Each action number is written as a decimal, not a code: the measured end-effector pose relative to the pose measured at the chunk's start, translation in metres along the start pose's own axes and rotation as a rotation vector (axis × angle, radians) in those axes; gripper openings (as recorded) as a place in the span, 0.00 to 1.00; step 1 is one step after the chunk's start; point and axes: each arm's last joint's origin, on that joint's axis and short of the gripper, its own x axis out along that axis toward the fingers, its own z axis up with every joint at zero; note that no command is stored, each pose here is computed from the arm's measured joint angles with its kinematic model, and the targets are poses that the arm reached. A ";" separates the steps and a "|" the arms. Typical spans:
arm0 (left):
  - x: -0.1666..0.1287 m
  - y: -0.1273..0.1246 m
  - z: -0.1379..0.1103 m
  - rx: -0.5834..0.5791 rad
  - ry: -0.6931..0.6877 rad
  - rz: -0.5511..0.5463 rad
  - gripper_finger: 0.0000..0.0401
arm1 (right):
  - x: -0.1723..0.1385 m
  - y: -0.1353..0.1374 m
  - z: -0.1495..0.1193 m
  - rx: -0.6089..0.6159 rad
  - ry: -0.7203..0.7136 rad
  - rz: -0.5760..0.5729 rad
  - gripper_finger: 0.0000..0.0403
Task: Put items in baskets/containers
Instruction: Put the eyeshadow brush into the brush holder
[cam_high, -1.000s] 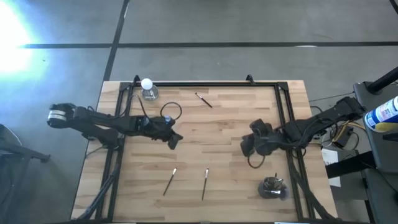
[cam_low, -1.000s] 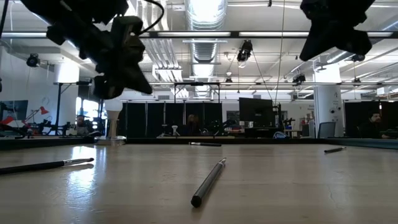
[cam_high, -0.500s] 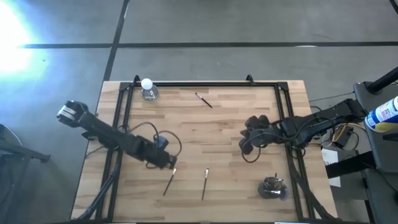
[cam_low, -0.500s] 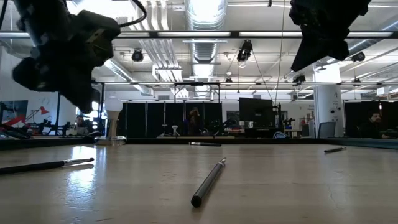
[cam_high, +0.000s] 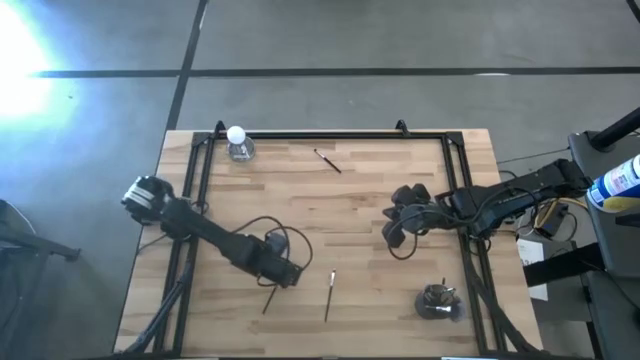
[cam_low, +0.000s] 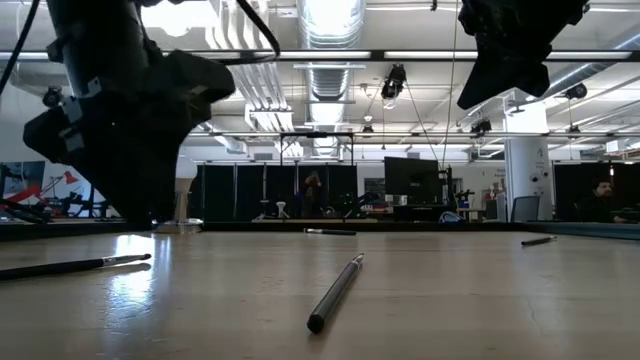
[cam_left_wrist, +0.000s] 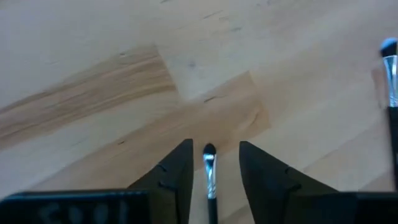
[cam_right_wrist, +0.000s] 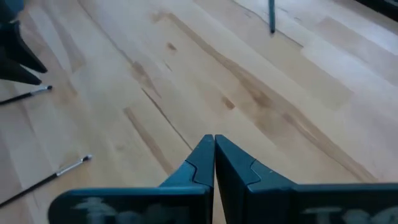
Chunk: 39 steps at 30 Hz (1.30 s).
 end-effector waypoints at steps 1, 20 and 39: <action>0.003 -0.002 0.000 0.000 0.000 0.006 0.31 | 0.000 0.000 0.000 -0.003 0.002 0.002 0.02; 0.028 -0.004 -0.006 -0.094 0.009 0.165 0.09 | 0.000 0.000 0.000 -0.065 0.003 0.004 0.02; -0.057 -0.009 0.024 -0.040 -0.387 -0.139 0.00 | -0.003 -0.001 0.001 -0.083 -0.008 0.013 0.02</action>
